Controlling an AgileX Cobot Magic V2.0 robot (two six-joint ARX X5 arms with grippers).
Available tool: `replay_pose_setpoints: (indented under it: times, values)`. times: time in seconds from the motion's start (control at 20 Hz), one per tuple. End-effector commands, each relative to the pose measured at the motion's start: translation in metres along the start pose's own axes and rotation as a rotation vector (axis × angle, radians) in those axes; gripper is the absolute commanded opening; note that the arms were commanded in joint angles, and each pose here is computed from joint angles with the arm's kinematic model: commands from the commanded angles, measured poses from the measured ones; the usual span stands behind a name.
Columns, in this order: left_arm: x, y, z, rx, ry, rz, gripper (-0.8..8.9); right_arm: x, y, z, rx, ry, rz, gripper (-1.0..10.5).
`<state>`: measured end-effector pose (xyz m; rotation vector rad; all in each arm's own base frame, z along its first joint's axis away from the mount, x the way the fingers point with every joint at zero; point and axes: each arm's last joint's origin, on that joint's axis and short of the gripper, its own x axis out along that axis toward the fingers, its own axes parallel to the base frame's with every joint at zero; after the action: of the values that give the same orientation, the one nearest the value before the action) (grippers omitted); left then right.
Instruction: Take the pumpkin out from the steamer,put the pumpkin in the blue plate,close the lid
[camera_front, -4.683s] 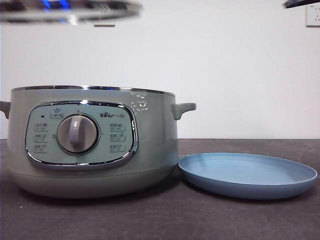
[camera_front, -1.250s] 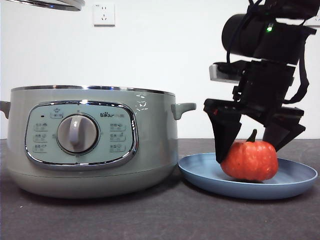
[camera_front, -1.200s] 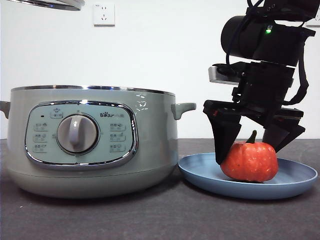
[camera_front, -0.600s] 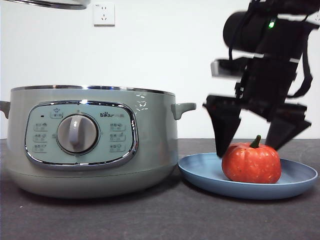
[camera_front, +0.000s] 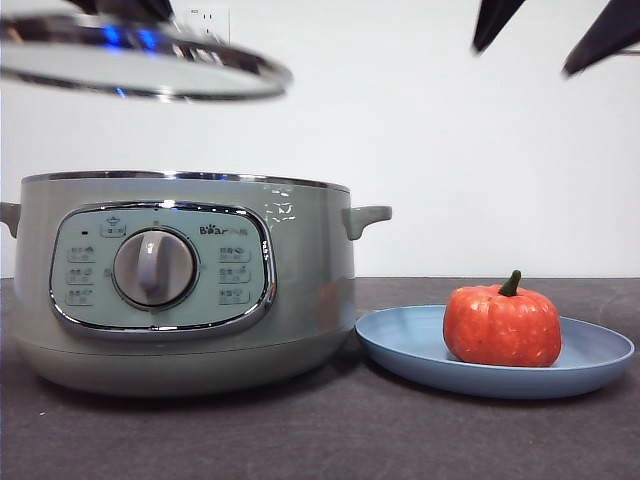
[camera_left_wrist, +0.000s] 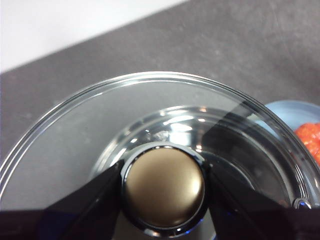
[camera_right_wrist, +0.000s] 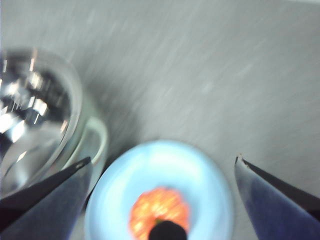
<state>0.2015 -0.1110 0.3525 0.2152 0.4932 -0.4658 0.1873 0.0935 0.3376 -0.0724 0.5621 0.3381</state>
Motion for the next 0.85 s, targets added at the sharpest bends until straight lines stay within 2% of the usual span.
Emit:
replay_pose_setpoints:
  times: [0.05, 0.35, 0.85]
  values:
    - [0.019, -0.002, 0.004, 0.007, -0.006, -0.037, -0.08, -0.018, -0.003, 0.000, 0.016, -0.057, -0.037, 4.7]
    - [0.064, -0.006, -0.005, 0.007, 0.087, -0.093, -0.08, -0.039, -0.006, -0.004, 0.021, -0.087, -0.056, 4.7]
    - [0.073, -0.007, -0.007, 0.004, 0.095, -0.110, -0.08, -0.039, -0.006, -0.007, 0.017, -0.054, -0.059, 4.7]
